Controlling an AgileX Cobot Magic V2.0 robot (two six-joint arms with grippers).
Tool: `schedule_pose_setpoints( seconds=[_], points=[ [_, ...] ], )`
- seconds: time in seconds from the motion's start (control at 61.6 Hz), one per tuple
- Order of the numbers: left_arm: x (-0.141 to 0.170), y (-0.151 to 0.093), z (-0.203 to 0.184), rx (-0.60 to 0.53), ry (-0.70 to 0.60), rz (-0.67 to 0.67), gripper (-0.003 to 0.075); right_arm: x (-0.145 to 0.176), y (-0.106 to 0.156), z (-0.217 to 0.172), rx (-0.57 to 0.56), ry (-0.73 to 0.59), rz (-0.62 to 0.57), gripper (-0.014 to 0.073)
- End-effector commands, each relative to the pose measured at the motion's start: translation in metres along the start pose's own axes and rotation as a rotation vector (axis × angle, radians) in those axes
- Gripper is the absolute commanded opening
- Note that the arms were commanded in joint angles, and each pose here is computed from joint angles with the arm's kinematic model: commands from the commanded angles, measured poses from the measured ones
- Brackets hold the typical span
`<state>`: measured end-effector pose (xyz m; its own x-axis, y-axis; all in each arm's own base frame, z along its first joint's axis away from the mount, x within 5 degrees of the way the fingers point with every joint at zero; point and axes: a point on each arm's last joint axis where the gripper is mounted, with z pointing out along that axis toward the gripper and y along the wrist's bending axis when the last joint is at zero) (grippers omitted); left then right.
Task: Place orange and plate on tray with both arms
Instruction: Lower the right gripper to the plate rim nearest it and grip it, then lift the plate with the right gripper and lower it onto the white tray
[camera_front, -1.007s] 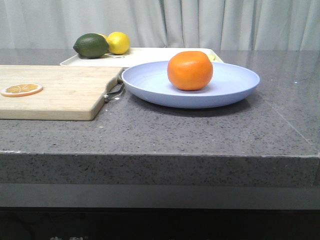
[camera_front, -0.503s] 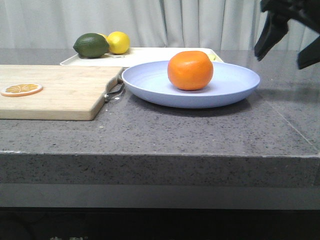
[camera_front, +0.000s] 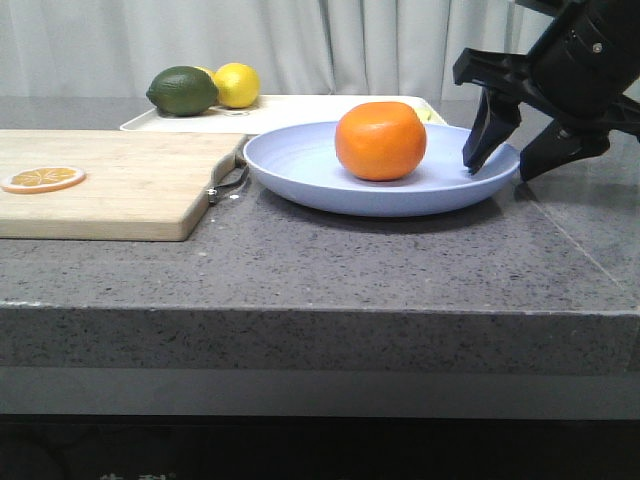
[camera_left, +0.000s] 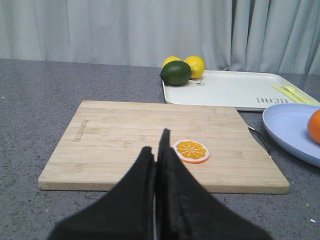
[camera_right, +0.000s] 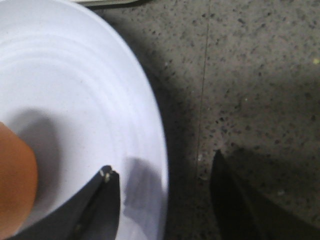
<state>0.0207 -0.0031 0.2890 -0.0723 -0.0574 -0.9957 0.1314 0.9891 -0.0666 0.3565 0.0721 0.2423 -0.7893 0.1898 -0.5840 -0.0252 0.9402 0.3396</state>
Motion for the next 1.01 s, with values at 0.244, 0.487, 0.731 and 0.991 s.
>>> schedule_pose_setpoints(
  seconds=[0.244,0.487,0.731,0.991],
  points=[
    [-0.015,-0.001,-0.005,0.009,-0.117,-0.015,-0.0018,-0.016,0.009,-0.017,-0.032,-0.094,0.009,0.0041],
    [-0.015,-0.001,-0.006,0.009,-0.118,-0.015,-0.0018,-0.015,0.011,-0.017,-0.058,-0.079,0.058,-0.0062],
    [-0.015,-0.001,-0.006,0.009,-0.118,-0.015,-0.0018,-0.021,0.016,-0.023,-0.123,-0.058,0.153,-0.0062],
    [-0.015,-0.001,-0.006,0.009,-0.118,-0.015,-0.0018,-0.049,0.032,-0.041,-0.201,-0.122,0.169,-0.0062]
  ],
)
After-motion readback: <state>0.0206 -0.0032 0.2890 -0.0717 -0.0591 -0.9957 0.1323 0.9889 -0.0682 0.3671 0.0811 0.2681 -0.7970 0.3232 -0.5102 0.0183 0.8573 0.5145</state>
